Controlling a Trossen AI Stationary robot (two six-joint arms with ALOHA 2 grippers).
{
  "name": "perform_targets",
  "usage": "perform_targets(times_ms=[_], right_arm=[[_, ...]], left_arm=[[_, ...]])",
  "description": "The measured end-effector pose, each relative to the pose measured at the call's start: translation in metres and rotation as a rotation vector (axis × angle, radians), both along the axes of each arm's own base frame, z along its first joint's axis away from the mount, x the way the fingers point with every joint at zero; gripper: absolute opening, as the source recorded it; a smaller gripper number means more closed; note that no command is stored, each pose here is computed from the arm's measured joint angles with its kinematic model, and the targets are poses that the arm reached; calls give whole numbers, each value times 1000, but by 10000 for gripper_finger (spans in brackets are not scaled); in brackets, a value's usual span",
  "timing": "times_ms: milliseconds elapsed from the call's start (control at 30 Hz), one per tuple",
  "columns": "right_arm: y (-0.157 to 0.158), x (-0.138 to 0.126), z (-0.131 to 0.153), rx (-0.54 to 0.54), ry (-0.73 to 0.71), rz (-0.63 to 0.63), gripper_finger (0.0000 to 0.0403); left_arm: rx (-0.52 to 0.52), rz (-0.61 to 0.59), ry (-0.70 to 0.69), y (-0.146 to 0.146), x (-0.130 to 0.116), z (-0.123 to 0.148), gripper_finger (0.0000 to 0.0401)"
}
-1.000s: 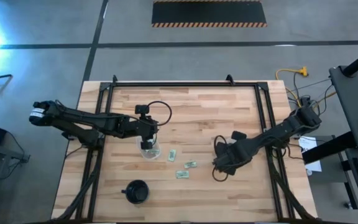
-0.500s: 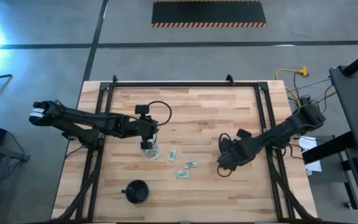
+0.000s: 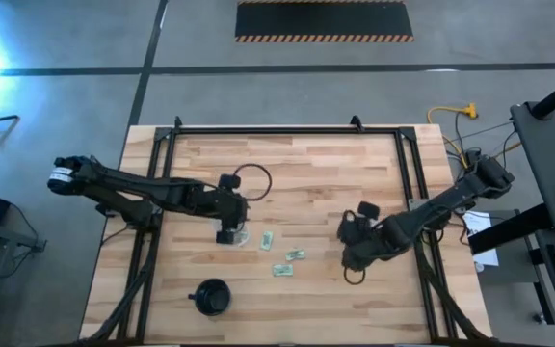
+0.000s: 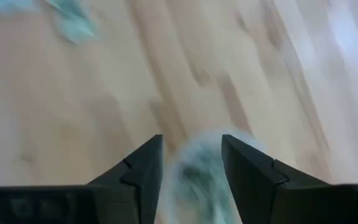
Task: Pick and place Stevia / Truvia into bins
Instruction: Put the stevia packet into the round transparent container
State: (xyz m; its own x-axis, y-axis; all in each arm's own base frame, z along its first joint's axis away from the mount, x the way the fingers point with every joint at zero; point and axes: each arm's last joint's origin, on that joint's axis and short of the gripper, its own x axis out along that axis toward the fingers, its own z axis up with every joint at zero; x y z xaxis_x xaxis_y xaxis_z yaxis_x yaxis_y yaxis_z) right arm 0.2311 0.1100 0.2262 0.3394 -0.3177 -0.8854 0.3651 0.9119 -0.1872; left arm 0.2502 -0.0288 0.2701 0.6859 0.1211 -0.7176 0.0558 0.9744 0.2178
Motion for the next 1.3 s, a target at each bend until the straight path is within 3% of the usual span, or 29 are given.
perform_targets(times_ms=[167, 300, 733, 1300], right_arm=[[16, 24, -2, 17, -202, 228, 149], [17, 41, -15, 23, -213, 320, 147], [7, 90, -65, 106, -222, 387, 201], [-5, 115, -101, 170, -204, 366, 217]], left_arm=[[-45, -60, 64, -11, 10, -14, 132], [-51, -64, 67, -17, 16, -16, 132], [-78, -29, 39, -19, 3, -9, 132], [-30, 42, -3, -13, -20, 2, 132]])
